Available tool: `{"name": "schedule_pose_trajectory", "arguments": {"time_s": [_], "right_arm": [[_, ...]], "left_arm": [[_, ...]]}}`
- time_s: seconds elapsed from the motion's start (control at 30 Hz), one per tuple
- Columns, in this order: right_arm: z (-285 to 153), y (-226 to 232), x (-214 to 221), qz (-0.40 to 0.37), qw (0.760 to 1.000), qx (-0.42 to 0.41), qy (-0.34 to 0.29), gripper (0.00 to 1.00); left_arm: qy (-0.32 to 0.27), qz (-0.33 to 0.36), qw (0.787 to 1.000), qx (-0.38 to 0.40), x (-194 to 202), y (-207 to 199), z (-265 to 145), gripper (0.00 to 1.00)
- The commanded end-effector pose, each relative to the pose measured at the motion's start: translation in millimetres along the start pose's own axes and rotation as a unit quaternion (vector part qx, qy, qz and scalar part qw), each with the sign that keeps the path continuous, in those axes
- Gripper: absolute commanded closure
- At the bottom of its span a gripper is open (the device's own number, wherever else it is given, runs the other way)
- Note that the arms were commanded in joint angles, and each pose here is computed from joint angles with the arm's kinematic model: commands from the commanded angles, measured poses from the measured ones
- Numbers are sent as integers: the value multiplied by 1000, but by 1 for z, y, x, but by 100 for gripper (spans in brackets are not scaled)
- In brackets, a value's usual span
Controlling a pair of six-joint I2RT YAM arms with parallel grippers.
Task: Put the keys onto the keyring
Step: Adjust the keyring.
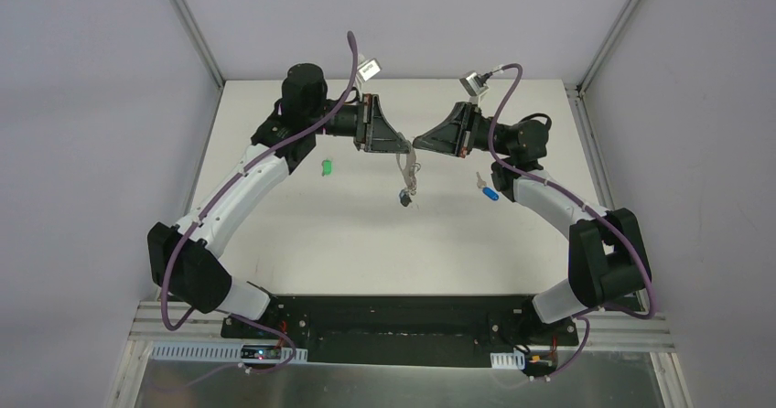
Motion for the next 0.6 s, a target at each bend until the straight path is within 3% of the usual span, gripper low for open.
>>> {"name": "schedule_pose_trajectory", "arguments": {"time_s": [0.0, 0.57], "right_arm": [[-1, 21, -4, -53, 998, -19, -15, 100], [-2, 14, -2, -51, 999, -11, -13, 100]], "left_arm": [[-2, 27, 1000, 13, -7, -7, 4, 74], [-4, 29, 999, 15, -14, -8, 7, 80]]}}
Point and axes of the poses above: each gripper's point midway between its finger pads, its own z axis out along the fingers, its own y axis along the line the jaws close on, x = y × z, the point moved 3 cm from there along -z, back along the fingers, and after that the axes turned 8 degrees about z, right-handed, at the moved point
